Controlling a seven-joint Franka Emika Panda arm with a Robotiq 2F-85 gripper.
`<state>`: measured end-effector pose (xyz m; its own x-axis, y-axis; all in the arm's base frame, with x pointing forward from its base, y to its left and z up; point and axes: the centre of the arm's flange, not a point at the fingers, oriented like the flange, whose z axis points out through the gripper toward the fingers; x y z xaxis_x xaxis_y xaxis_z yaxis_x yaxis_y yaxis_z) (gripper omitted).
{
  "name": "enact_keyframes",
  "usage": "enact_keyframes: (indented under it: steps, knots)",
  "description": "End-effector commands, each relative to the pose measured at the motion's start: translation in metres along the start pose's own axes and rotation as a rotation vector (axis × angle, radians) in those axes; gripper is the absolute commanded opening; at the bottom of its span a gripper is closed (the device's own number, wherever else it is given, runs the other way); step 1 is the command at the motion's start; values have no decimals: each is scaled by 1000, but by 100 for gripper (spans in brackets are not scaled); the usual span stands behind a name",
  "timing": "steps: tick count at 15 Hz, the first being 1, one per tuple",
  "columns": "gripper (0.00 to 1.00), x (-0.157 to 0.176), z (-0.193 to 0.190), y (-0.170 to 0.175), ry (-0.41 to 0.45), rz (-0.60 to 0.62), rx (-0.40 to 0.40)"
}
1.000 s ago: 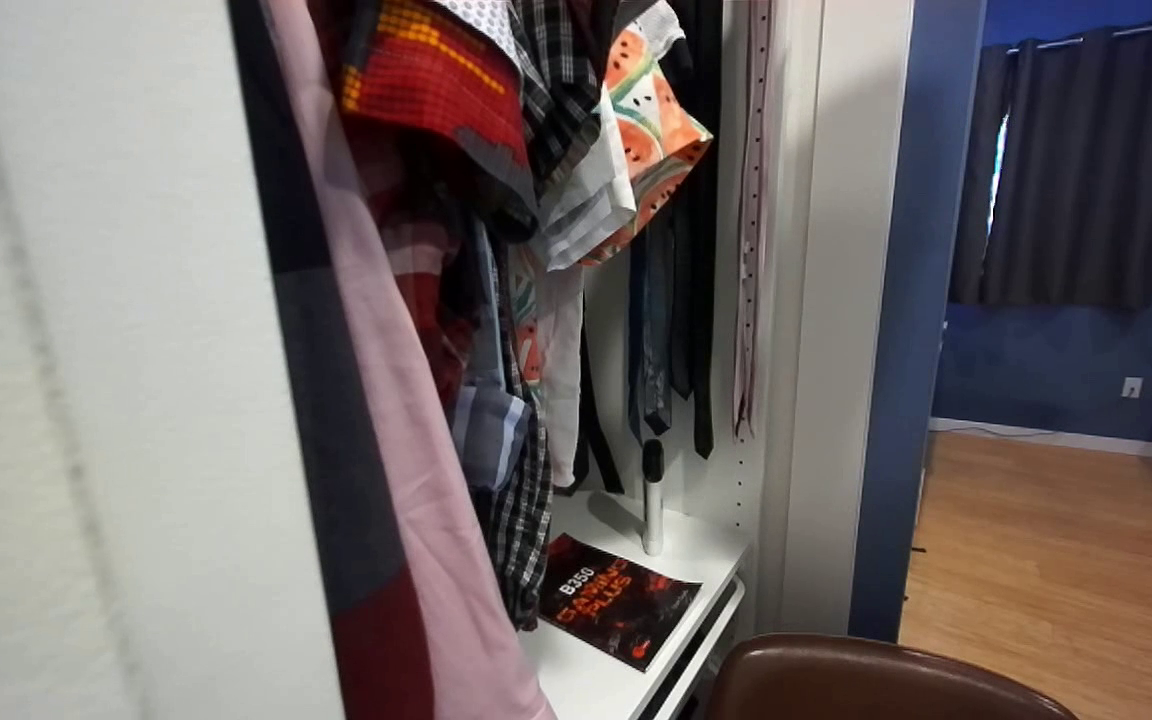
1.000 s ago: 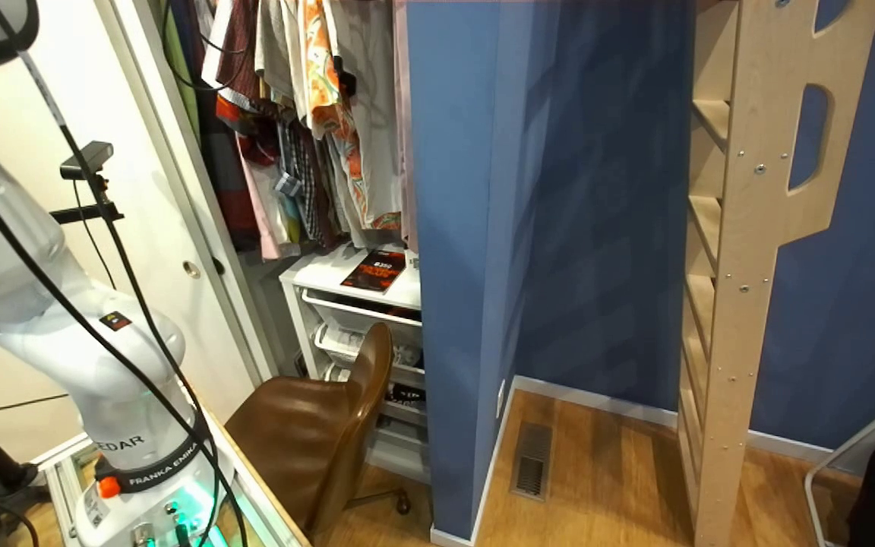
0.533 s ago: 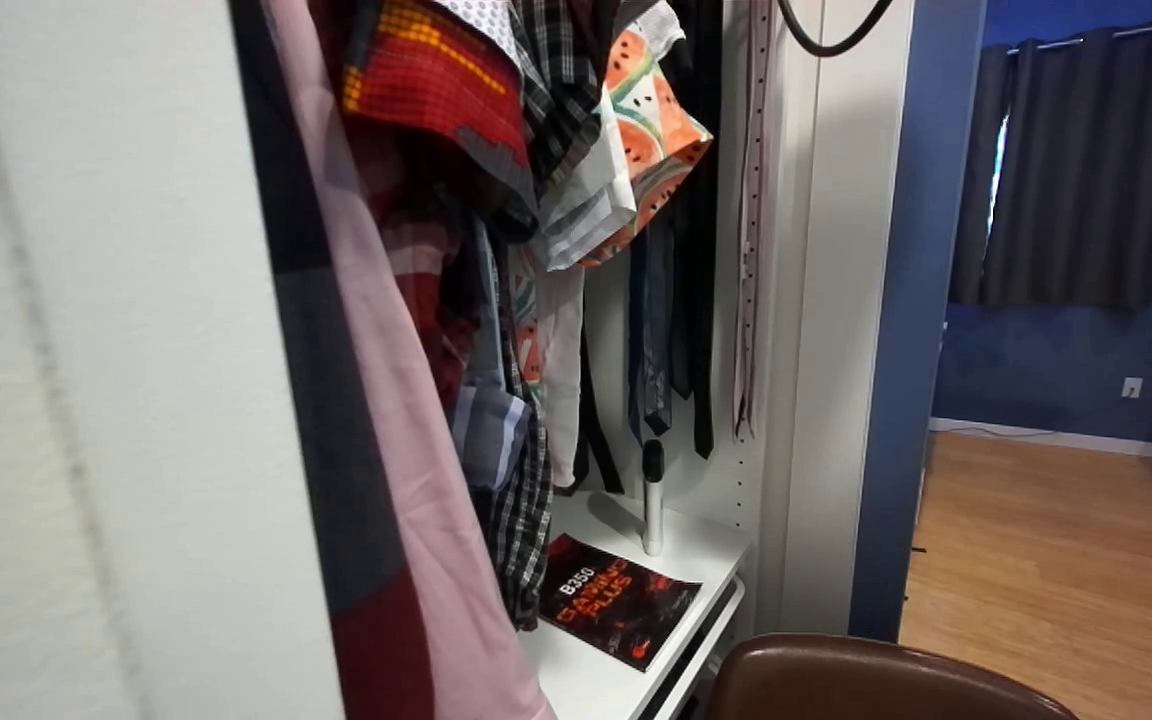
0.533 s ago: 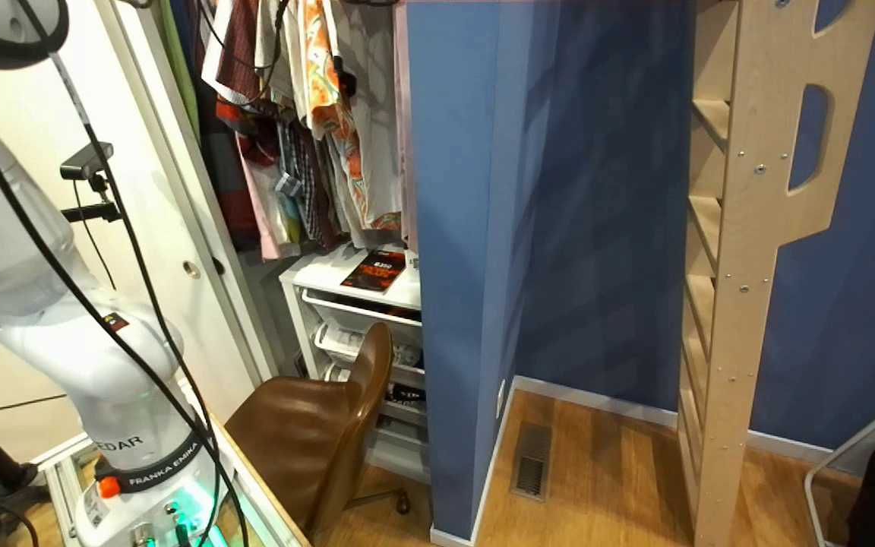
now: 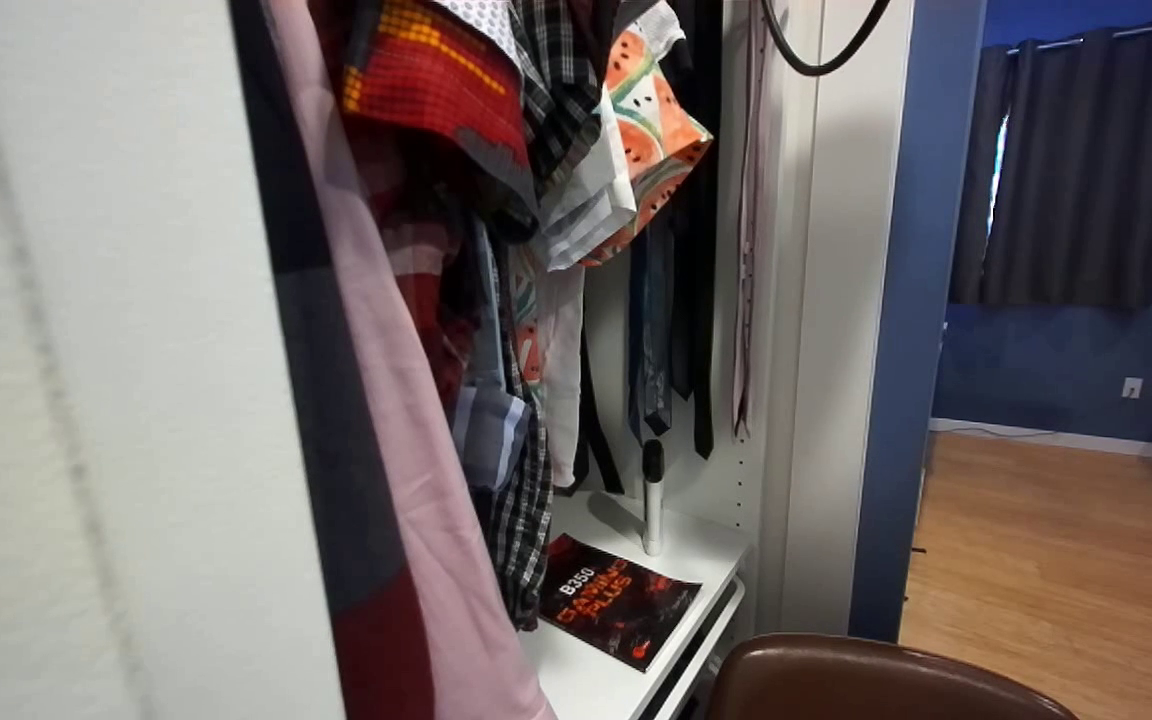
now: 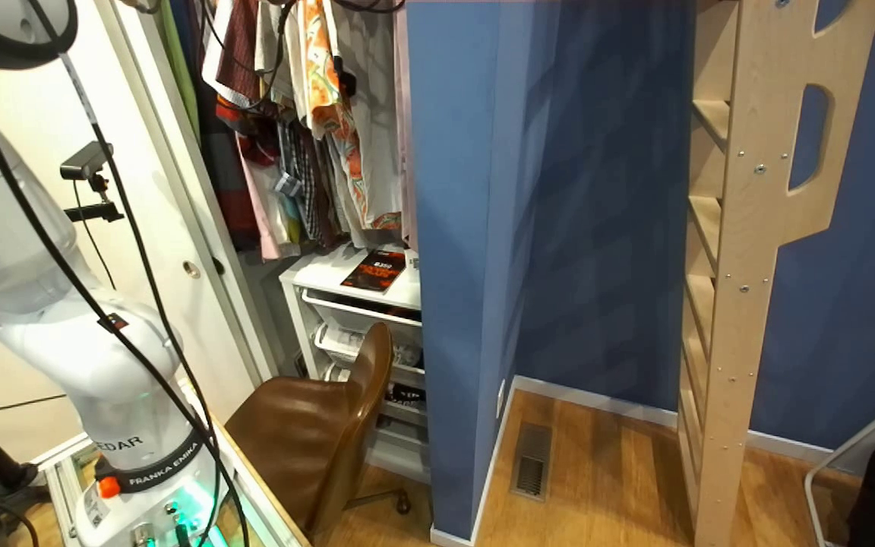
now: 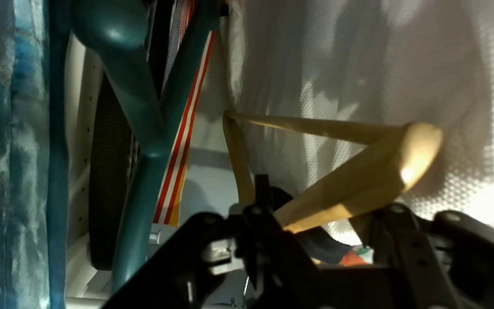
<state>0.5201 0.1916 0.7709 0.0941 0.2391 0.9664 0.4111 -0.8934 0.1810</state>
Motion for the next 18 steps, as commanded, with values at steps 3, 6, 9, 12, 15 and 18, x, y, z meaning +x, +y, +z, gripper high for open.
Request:
enact_keyframes:
  steps: [3,6,9,12,15,18]
  knots:
    - [12,4,0,-9,28,17,-15]
    - [4,6,0,-8,53,39,-24]
    - [4,5,1,-8,64,56,-35]
    - [4,6,2,-3,84,97,-59]
    - [4,5,-1,6,95,142,-71]
    - [4,4,-5,14,101,185,-69]
